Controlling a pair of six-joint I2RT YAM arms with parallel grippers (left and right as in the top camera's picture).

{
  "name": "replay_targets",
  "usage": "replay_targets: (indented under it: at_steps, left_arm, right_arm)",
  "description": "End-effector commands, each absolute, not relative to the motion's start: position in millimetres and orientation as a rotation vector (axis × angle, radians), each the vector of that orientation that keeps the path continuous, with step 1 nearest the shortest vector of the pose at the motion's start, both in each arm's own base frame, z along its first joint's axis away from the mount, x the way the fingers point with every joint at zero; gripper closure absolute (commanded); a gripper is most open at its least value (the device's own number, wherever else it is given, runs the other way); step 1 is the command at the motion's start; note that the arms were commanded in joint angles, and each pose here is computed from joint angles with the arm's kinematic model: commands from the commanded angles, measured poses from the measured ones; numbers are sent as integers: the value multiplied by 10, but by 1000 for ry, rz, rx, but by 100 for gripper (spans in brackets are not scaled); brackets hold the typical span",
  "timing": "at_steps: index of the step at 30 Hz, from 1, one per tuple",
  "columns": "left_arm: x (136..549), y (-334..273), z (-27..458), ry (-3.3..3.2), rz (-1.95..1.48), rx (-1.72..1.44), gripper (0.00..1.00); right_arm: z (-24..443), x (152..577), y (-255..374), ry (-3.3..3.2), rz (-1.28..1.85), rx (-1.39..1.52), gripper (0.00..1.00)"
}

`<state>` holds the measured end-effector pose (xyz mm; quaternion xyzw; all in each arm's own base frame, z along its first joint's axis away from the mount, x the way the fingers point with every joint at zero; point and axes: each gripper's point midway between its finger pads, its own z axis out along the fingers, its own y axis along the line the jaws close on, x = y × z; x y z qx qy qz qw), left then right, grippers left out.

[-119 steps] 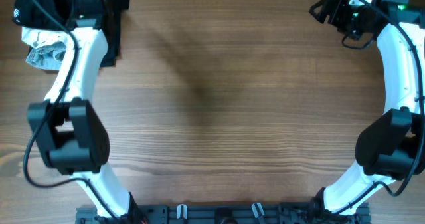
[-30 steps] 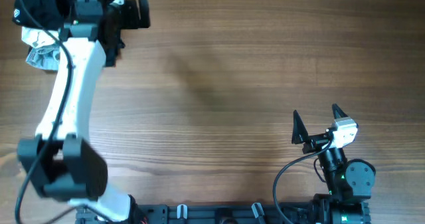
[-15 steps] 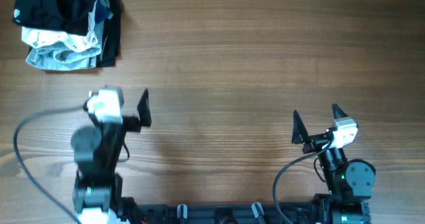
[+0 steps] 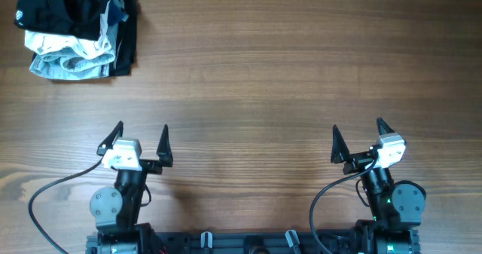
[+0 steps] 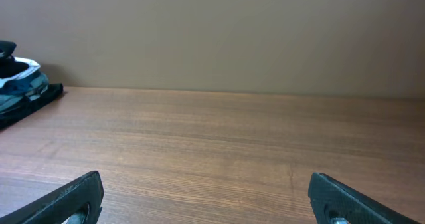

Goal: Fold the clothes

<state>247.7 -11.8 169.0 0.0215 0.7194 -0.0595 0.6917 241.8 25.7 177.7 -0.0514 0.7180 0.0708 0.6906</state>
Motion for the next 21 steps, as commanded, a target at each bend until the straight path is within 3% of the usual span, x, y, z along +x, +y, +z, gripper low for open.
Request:
replay_targets:
  at_steps: [1, 21]
  left_arm:
    - [2446, -134, 1637, 1618, -150, 46, 0]
    - [2446, -134, 1622, 1625, -166, 30, 0]
  right_arm:
    - [1761, 2413, 291, 1602, 181, -121, 0]
    - [1760, 2414, 291, 1602, 181, -121, 0]
